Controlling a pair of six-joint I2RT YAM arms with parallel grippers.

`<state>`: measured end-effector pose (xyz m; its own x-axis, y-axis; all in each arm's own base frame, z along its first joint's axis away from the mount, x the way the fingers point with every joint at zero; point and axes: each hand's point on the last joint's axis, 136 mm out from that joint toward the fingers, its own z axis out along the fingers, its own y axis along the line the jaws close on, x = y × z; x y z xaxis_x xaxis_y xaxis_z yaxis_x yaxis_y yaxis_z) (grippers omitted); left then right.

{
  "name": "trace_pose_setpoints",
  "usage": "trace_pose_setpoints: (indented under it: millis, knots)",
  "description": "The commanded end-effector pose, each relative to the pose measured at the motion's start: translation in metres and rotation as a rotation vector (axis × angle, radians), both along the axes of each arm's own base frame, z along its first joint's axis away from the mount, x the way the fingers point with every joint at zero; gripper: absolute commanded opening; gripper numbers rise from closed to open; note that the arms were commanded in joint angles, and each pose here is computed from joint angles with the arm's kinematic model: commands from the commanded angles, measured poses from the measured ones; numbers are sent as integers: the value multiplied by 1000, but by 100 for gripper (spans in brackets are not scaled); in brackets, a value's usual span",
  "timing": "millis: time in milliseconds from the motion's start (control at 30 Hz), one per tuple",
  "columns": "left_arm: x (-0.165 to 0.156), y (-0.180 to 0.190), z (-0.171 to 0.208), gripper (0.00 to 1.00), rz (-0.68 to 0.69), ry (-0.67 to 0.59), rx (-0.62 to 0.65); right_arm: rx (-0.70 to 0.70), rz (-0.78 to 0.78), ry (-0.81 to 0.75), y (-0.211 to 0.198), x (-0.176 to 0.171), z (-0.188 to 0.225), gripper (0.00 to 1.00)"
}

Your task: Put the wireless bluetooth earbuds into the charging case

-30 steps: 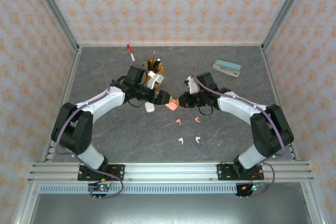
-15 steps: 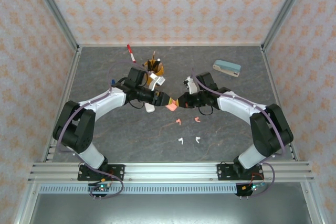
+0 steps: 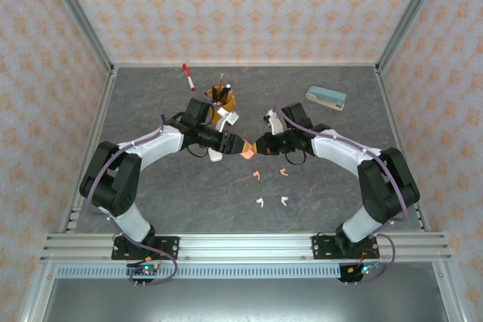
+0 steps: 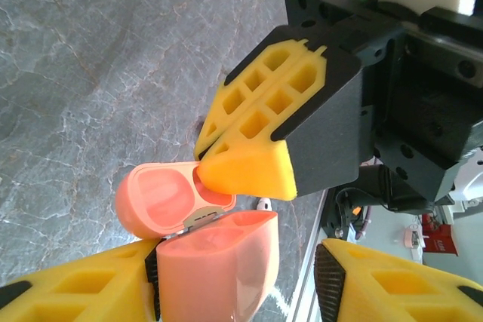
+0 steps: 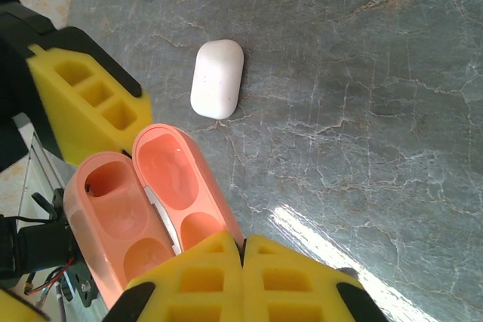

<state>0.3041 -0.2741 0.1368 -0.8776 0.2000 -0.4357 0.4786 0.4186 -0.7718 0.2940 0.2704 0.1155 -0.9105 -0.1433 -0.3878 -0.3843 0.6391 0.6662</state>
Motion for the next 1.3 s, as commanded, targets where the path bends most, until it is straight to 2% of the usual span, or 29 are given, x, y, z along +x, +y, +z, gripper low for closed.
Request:
trace_pose_setpoints:
  millis: [0, 600, 1000, 1067, 1133, 1267]
  knots:
    - [-10, -4, -4, 55, -41, 12, -13, 21, 19, -38, 4, 7, 13, 0]
    - [-14, -11, -9, 34, -68, 26, -18, 15, 26, -35, 3, 4, 12, 0]
    - [-15, -14, -14, 6, -70, 35, -6, 0, 5, -45, 1, 8, 11, 0]
    - [-15, -14, -14, 0, -66, 33, -1, -9, -10, -51, -2, 10, 12, 4]
    - [-14, -13, -14, 0, -61, 27, 5, -17, -42, -54, -7, 15, 13, 12]
    - [-11, -10, -12, 0, -38, 0, 19, 39, -152, -49, -33, 27, 28, 41]
